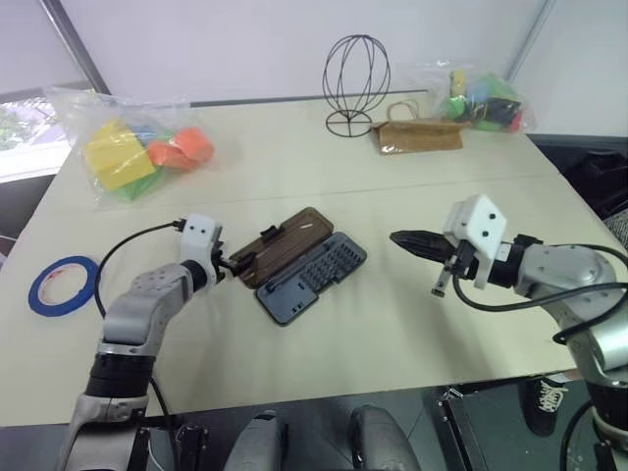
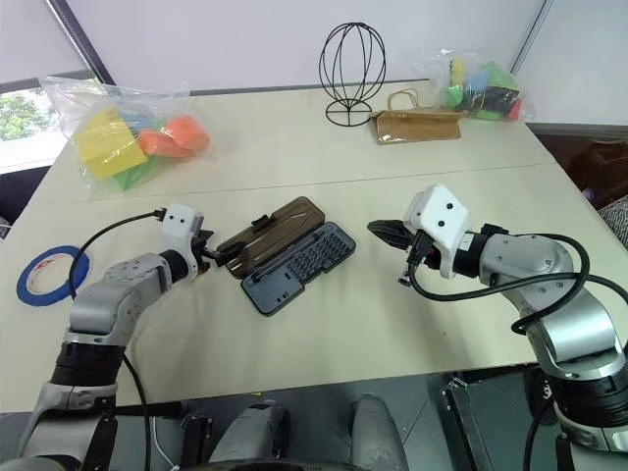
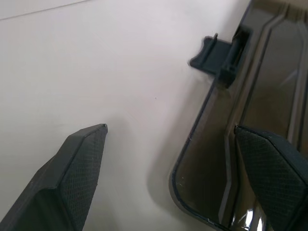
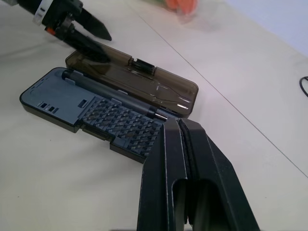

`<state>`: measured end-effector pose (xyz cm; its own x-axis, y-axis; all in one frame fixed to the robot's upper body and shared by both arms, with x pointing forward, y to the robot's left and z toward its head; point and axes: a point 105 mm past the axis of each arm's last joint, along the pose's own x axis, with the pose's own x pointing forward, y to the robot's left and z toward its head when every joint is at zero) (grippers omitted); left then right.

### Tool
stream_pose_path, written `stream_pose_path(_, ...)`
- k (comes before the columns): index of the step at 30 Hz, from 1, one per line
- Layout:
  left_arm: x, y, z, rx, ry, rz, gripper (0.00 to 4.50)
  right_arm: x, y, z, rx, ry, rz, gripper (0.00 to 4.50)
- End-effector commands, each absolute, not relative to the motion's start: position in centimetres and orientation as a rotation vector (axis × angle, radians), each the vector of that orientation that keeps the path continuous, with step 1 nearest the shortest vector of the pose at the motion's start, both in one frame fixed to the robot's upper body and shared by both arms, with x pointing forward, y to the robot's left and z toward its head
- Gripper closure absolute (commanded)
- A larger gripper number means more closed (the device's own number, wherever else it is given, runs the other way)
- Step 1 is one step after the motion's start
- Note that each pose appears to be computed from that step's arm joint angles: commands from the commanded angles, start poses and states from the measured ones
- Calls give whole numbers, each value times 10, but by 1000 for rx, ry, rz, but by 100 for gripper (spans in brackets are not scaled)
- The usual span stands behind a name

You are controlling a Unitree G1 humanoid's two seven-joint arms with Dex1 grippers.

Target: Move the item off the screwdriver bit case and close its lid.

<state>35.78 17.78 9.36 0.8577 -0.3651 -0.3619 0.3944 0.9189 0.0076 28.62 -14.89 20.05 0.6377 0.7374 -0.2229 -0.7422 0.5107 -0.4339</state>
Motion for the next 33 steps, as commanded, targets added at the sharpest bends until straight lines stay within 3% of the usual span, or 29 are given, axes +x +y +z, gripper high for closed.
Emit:
stream_pose_path(1,364,176,99,128,341,-394,11,281,-146,213,-546,-44,884,450)
stream_pose_path(3,364,177,97,135,352,-386,11,281,-146,213,-546,-45,882,450)
stream_pose_path(6,365,181,92,144,379,-356,89,281,-147,213,-546,-44,880,450)
stream_pose_path(13,365,183,86,179,409,-374,437,282,-147,214,-550,-47,879,450)
stream_pose_path(20,359,177,80,244,454,-504,445,284,-146,215,-556,-53,880,450)
stream_pose_path(26,345,160,85,452,454,-878,445,286,-145,217,-558,-62,876,450)
stream_pose_path(33,373,160,106,668,363,-1054,445,288,-146,220,-560,-69,873,450)
